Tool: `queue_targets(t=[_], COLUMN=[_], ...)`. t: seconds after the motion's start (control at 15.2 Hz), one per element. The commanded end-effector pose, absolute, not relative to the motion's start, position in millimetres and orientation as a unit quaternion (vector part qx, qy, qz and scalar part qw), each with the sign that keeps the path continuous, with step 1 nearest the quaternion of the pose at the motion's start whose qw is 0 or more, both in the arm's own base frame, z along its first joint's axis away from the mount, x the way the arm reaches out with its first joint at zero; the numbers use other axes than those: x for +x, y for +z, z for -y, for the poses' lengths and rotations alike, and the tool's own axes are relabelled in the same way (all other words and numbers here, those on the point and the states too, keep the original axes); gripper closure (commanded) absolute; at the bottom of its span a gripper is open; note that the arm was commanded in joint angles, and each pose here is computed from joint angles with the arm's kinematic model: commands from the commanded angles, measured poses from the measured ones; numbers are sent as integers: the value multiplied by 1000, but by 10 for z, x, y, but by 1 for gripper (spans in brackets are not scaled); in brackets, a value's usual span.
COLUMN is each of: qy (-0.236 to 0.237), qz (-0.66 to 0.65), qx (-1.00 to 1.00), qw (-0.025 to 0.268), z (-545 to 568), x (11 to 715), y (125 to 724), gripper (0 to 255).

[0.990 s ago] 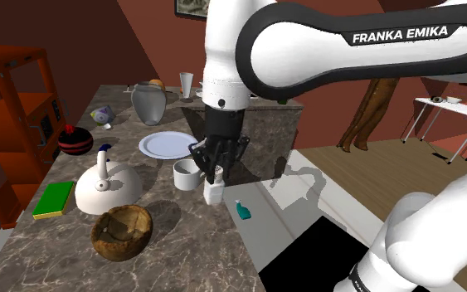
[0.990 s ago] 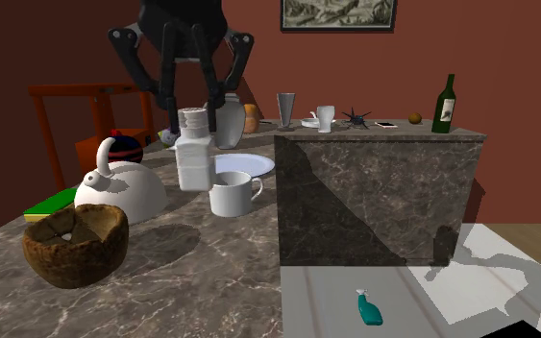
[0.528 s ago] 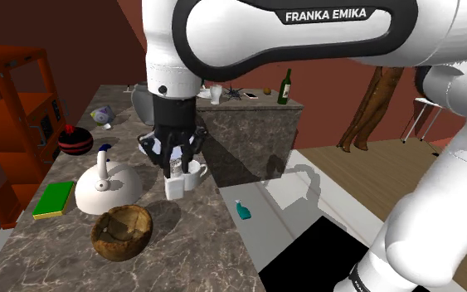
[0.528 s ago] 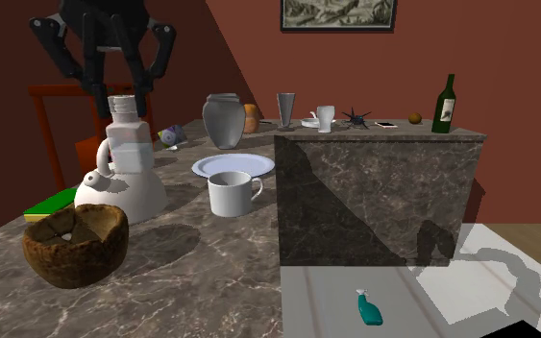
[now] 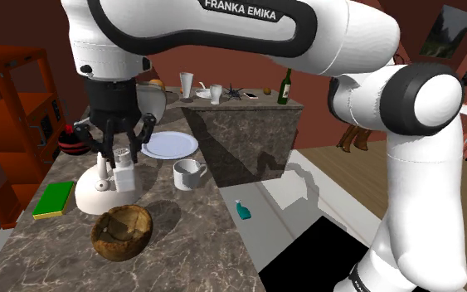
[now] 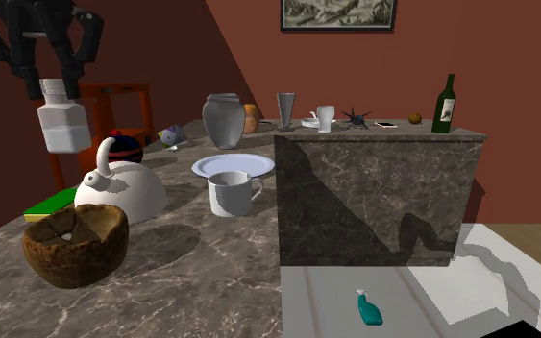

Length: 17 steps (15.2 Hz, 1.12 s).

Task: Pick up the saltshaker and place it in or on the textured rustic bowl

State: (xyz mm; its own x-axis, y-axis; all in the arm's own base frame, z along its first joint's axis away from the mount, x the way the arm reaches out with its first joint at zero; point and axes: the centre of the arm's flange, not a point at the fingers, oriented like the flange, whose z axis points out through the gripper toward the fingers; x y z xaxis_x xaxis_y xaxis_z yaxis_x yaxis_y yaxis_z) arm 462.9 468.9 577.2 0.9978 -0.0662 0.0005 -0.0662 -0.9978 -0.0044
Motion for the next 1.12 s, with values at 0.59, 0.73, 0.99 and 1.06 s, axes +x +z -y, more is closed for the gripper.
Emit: queue_targets(t=[0.59,0.73,0.99,1.06], qy=[-1,-1,-1,-1], qz=[-35,-35,-35,-35], qx=[-999,-999,-999,-999], qw=[1,1,1,1], z=[-4897,-4897,-4897,-4897], x=[4805,4805,4805,4805], y=[5326,5221,5010,4957], gripper=[255,255,255,255])
